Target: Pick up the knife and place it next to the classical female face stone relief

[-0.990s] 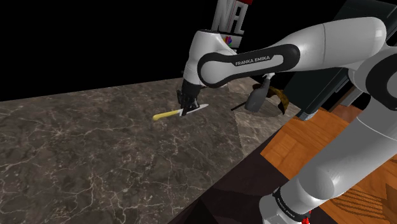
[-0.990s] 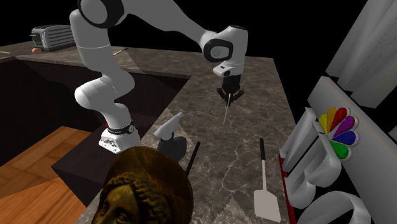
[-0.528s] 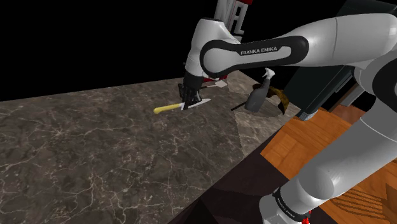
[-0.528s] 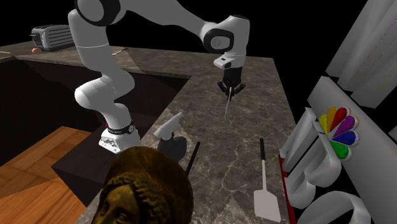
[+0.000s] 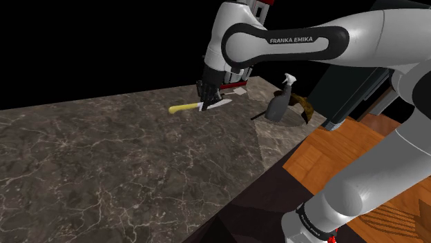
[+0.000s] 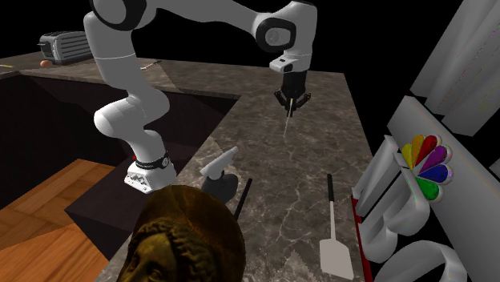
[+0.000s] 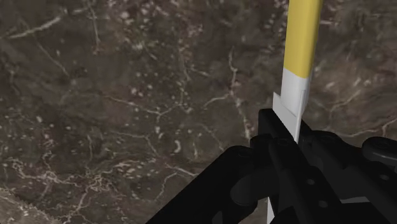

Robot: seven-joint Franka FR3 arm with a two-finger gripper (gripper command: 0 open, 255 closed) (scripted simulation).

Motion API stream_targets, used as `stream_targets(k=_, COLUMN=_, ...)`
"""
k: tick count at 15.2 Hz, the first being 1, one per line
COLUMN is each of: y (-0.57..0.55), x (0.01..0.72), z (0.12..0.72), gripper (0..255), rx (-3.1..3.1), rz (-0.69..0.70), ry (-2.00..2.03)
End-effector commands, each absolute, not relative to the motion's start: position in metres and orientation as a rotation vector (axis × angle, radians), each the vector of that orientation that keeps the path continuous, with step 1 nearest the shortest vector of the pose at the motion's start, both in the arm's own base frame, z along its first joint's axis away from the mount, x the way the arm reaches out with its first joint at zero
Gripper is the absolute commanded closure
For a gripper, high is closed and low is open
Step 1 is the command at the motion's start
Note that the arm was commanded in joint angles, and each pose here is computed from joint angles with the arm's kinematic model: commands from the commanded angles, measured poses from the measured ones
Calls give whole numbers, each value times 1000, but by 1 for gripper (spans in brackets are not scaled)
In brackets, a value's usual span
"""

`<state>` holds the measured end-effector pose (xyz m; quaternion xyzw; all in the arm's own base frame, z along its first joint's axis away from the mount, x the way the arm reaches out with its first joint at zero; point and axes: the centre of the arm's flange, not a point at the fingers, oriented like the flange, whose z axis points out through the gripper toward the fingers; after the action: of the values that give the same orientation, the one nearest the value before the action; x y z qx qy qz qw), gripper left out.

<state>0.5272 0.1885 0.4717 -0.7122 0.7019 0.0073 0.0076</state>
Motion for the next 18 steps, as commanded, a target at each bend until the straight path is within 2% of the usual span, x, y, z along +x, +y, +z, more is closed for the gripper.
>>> stream_targets(k=1, y=189, x=528, z=482, gripper=255, rx=-2227, rz=23, ry=2195)
stream_targets(k=18, y=189, x=528, z=572, gripper=255, rx=-2227, rz=23, ry=2195)
